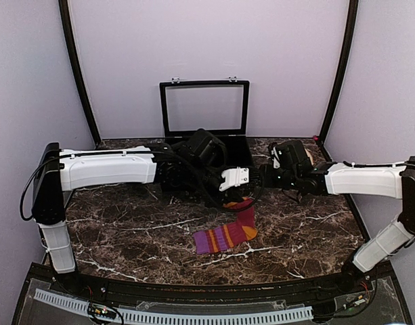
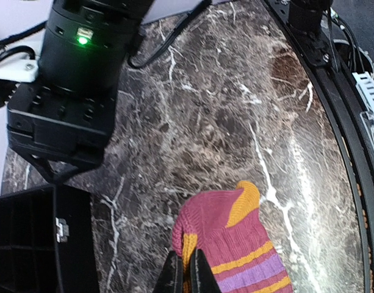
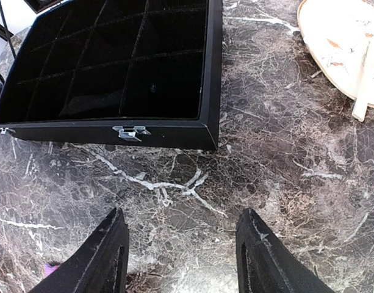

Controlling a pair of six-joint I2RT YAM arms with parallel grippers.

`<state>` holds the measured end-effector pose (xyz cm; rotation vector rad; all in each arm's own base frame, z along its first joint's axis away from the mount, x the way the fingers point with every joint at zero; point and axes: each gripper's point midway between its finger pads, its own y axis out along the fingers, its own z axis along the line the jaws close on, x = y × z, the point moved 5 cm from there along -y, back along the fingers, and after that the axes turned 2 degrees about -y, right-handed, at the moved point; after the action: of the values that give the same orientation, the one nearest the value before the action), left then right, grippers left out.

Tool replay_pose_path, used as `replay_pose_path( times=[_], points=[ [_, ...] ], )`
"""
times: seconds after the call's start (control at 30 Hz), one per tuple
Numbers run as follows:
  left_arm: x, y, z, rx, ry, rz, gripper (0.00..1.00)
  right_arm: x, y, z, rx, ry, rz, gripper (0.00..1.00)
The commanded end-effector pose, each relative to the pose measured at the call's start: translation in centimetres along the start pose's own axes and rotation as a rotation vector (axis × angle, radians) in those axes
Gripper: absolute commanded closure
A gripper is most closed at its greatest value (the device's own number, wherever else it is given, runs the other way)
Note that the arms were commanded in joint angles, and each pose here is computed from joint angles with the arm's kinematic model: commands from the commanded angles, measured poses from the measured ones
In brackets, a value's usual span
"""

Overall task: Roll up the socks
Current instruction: Fold the sock at the center of the board.

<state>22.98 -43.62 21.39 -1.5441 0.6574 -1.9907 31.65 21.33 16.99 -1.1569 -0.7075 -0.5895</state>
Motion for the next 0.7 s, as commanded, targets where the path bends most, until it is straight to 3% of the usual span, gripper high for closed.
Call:
replay_pose_path(
  times=[0.0, 0.27, 0.67],
  points=[
    [2.8, -1.5, 0.7, 0.044, 0.046, -0.119, 1.00, 0.7, -0.6, -0.3, -0.006, 0.021, -0.033, 0.44],
    [0.8, 0.0, -0.2, -0.003, 0.018, -0.074, 1.00, 0.7, -0.9, 0.0, 0.011, 0.022, -0.030, 0.44],
    [-2.9, -1.0, -2.3, 0.045, -0.031, -0.066, 1.00, 0.6, -1.0, 1.5, 0.045, 0.000, -0.024, 0.45]
  ],
)
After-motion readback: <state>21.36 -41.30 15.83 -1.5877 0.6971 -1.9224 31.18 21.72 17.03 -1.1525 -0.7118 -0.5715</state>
